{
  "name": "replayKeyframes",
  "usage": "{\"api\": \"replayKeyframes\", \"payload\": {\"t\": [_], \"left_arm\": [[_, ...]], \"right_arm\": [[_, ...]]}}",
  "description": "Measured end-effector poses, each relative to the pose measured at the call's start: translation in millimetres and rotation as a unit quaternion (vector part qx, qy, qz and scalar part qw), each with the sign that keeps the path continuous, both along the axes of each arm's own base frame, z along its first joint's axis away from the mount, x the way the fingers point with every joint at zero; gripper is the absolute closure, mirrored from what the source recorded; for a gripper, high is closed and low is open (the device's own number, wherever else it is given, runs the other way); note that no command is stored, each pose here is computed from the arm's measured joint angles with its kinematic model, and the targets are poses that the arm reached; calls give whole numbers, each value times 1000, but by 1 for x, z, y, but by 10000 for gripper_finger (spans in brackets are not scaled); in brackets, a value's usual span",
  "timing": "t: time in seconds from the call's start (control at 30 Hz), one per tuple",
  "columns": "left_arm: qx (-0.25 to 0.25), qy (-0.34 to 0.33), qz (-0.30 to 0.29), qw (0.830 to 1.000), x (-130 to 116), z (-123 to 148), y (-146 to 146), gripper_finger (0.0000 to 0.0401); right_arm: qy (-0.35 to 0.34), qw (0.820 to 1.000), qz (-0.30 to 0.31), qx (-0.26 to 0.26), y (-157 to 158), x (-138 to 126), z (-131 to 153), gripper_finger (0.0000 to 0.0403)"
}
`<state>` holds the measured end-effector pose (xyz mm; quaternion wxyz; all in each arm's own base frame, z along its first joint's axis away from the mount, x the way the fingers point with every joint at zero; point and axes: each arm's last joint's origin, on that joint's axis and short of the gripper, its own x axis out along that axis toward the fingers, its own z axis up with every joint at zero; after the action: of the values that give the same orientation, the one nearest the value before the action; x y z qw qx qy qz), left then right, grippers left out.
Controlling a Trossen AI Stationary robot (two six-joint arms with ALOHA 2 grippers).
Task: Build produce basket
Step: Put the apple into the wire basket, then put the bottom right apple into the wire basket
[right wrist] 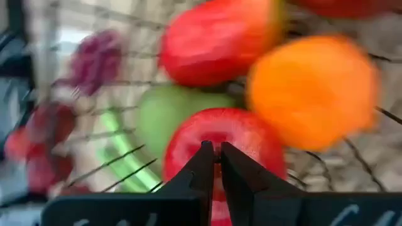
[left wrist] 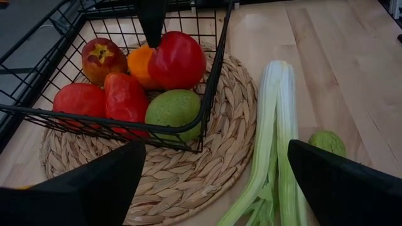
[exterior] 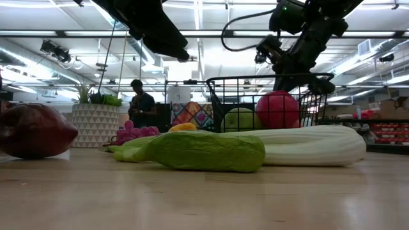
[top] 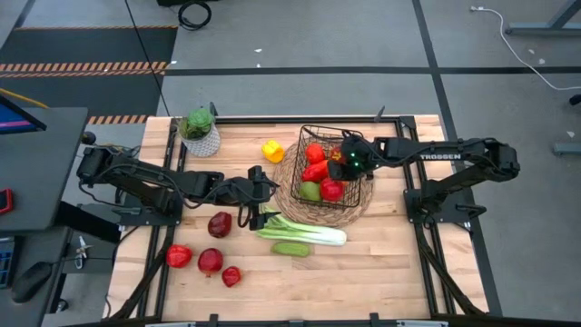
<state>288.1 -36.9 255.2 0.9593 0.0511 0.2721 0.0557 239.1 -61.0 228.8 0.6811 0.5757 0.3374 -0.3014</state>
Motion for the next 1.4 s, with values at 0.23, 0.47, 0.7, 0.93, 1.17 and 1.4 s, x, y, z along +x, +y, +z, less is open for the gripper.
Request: {"api": "replayKeyframes", "payload": {"t": [0.23, 0.47, 0.7, 0.93, 1.17, 1.4], "left_arm": [[0, 0, 0, 1000, 0, 0, 0, 5], [0, 0, 0, 1000, 0, 0, 0, 5], [0, 0, 0, 1000, 0, 0, 0, 5], [0, 0, 0, 1000, 0, 0, 0, 5], [0, 0, 0, 1000, 0, 0, 0, 5], [0, 0, 0, 1000, 0, 0, 0, 5]], "right_arm": [[39, 997, -64, -14, 1, -5, -3, 281], [42, 998, -26, -32, 1, -3, 8, 44], [3, 1000, -4, 3, 10, 5, 18, 90], [-64, 996, 41, 35, 15, 15, 26, 162], [-140, 986, 81, 33, 23, 26, 36, 171], [-142, 986, 89, -13, 36, 29, 37, 172]]}}
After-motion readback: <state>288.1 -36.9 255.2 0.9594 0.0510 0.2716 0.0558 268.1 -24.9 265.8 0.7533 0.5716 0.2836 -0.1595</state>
